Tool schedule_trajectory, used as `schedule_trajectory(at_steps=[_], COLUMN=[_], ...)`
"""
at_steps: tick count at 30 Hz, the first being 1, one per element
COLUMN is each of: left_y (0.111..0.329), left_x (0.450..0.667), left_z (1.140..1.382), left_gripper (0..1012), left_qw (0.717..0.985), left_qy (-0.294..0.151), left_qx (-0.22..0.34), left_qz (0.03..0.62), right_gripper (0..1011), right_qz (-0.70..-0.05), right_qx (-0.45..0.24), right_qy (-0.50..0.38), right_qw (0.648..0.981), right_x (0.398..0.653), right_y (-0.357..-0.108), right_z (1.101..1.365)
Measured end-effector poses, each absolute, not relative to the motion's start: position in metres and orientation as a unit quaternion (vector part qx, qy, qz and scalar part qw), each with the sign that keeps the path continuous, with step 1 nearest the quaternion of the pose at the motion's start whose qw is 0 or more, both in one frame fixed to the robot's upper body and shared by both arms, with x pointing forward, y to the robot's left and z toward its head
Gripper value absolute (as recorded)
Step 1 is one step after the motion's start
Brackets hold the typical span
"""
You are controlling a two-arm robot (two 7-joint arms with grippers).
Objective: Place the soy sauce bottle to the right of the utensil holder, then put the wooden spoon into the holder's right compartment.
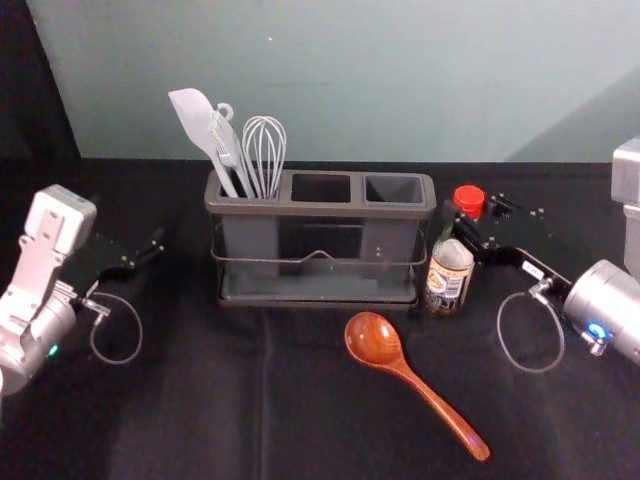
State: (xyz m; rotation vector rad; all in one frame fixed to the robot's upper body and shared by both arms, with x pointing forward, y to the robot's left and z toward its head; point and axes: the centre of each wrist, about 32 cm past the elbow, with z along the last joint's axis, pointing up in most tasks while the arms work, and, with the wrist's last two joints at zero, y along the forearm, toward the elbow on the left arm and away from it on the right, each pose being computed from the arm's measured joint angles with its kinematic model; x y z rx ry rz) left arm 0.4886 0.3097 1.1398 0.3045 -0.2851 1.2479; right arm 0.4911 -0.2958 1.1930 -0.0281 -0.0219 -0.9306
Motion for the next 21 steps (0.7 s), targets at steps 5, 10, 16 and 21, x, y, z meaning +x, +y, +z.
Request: schedule_trajectory(at_steps=[5,10,16,21], left_y=[0.310,0.310,0.310,0.310], left_x=[0.489,0.489,0.489,0.489], left_z=[1.140,1.140,1.140,1.140], left_gripper=[1000,1000,1000,1000], left_qw=[0.791,0.791,0.791,0.791], left_qy=[-0.132,-0.132,-0.132,-0.132], left_qx=[0.141,0.142,0.141,0.141], left_qz=[0.580,0.580,0.580,0.580], right_gripper=[392,392,392,390], right_qz=[-0.455,-0.461,-0.465,-0.470], right_qx=[-0.014,-0.015,-0.015,-0.013], right_qy=[-0.006,0.003,0.012,0.018], right_qw=[0.890,0.887,0.885,0.883], right_x=[0.496,0.502,0.509,0.513], right_y=[-0.296,-0.295,-0.292,-0.291], right_z=[1.193,1.191,1.190,1.190])
